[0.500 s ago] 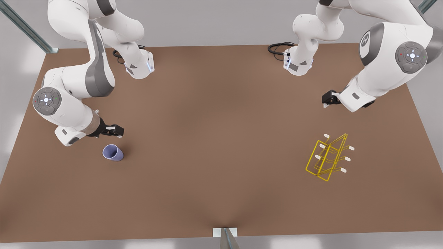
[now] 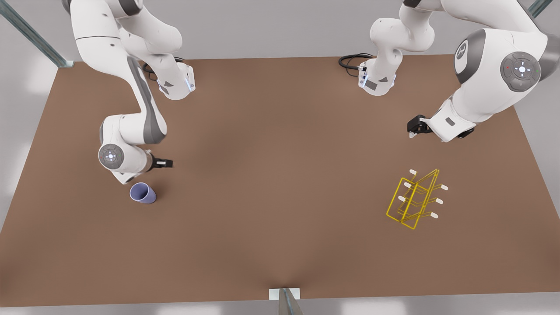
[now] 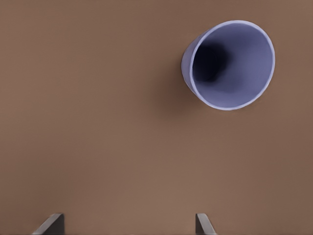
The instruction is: Place the cup on the cup holder
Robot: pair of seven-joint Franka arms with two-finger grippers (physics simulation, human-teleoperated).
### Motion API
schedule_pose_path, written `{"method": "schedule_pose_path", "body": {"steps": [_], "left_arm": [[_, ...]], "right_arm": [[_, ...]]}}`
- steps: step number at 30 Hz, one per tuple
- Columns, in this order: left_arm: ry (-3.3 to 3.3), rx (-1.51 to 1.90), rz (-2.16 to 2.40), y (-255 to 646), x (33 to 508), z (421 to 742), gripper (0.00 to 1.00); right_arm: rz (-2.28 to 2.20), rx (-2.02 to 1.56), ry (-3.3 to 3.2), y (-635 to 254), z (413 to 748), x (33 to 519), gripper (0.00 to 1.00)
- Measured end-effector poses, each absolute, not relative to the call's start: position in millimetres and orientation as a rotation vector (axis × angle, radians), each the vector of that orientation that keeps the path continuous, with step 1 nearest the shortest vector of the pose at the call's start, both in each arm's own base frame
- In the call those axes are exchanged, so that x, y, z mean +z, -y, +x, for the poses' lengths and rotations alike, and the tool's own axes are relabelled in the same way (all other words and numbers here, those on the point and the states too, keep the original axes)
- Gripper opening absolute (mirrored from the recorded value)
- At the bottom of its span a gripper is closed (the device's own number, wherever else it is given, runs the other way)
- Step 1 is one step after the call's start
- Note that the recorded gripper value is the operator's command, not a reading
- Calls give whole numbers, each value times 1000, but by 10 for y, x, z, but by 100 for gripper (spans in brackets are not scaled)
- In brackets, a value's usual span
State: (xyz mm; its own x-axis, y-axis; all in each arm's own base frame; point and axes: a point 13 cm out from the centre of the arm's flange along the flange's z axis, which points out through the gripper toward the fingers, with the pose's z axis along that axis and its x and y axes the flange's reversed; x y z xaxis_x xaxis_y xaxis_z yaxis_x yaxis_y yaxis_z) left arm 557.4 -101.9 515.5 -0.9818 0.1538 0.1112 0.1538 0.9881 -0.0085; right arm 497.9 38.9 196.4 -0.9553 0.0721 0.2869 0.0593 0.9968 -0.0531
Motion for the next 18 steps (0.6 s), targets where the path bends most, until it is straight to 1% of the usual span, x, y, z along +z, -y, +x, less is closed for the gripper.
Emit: {"method": "schedule_pose_path", "body": {"steps": [3,7,9,14,18], "left_arm": [[3021,0,-237,1018,5160,5570,100],[3019,0,-239,1017,5161,5564,100],[3017,0,-241,1020,5160,5560,100],[3012,-1,-247,1034,5157,5546,100],[3009,-1,-248,1033,5155,5539,100]], "right_arm": [[-108,49,2893,-264,4784,1700,100],[-116,31,2961,-162,4741,1470,100],[-116,24,3001,-130,4813,1451,100],[-114,3,3092,33,5210,1465,100],[-70,-4,3118,68,5354,1418,100]]}}
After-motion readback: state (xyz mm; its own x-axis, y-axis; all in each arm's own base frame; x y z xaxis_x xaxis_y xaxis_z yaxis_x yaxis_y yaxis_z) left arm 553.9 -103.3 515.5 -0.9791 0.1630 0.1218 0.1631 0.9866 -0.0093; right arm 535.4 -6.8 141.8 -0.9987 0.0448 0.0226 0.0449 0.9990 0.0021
